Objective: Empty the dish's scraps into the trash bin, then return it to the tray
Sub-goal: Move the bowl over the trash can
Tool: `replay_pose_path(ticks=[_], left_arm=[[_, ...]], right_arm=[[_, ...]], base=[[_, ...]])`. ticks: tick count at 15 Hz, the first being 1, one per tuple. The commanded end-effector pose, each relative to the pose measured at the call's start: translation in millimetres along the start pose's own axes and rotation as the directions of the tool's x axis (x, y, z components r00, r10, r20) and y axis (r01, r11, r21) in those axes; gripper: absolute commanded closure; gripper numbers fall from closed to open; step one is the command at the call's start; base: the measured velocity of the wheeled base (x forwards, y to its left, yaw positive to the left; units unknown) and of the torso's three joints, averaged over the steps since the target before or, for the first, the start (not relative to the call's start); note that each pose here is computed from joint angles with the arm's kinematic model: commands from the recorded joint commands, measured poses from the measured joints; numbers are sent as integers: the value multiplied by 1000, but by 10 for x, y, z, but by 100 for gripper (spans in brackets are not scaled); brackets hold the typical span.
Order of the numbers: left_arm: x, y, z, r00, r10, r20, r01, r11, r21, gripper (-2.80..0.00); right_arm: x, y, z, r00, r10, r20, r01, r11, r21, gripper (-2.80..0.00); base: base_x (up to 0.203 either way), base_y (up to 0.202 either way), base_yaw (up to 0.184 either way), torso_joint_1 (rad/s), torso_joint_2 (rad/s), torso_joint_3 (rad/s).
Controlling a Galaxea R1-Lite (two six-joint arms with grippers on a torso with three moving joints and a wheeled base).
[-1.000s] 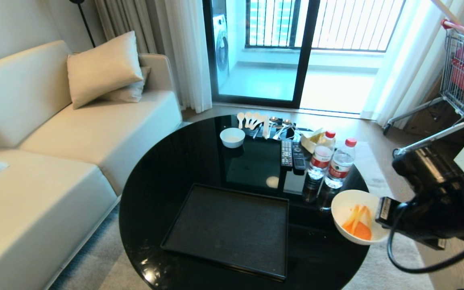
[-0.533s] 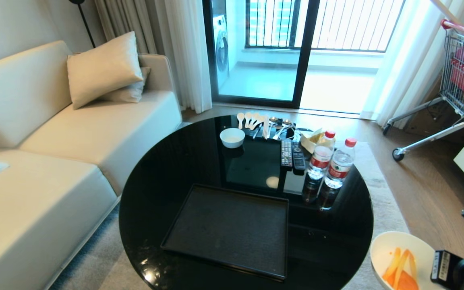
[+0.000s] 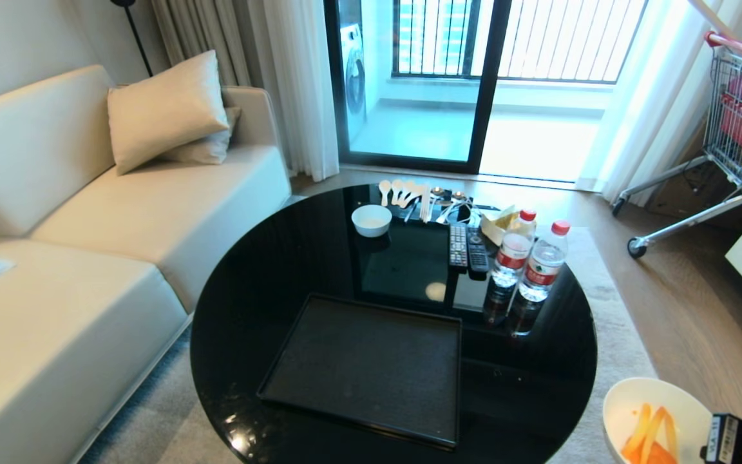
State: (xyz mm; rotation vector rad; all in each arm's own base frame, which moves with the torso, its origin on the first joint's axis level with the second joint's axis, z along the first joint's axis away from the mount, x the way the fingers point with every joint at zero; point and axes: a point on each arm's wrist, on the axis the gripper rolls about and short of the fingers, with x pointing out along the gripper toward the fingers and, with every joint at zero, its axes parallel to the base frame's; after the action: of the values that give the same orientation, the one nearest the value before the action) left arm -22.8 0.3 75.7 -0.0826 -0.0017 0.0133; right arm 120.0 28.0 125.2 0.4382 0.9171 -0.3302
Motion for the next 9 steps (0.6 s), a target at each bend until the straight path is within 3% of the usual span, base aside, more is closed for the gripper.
replay_pose_path(ticks=[1, 9], left_arm=[[0, 0, 0, 1000, 0, 0, 0, 1000, 0, 0], [0, 0, 0, 1000, 0, 0, 0, 1000, -2, 0]], right_arm=[[12, -13, -19, 1000, -10, -8, 10, 1000, 1, 0], [16, -37, -46, 1000, -14, -12, 14, 1000, -1, 0]], base=[[0, 0, 0, 0, 0, 0], [-176, 0, -1, 1, 0, 3]])
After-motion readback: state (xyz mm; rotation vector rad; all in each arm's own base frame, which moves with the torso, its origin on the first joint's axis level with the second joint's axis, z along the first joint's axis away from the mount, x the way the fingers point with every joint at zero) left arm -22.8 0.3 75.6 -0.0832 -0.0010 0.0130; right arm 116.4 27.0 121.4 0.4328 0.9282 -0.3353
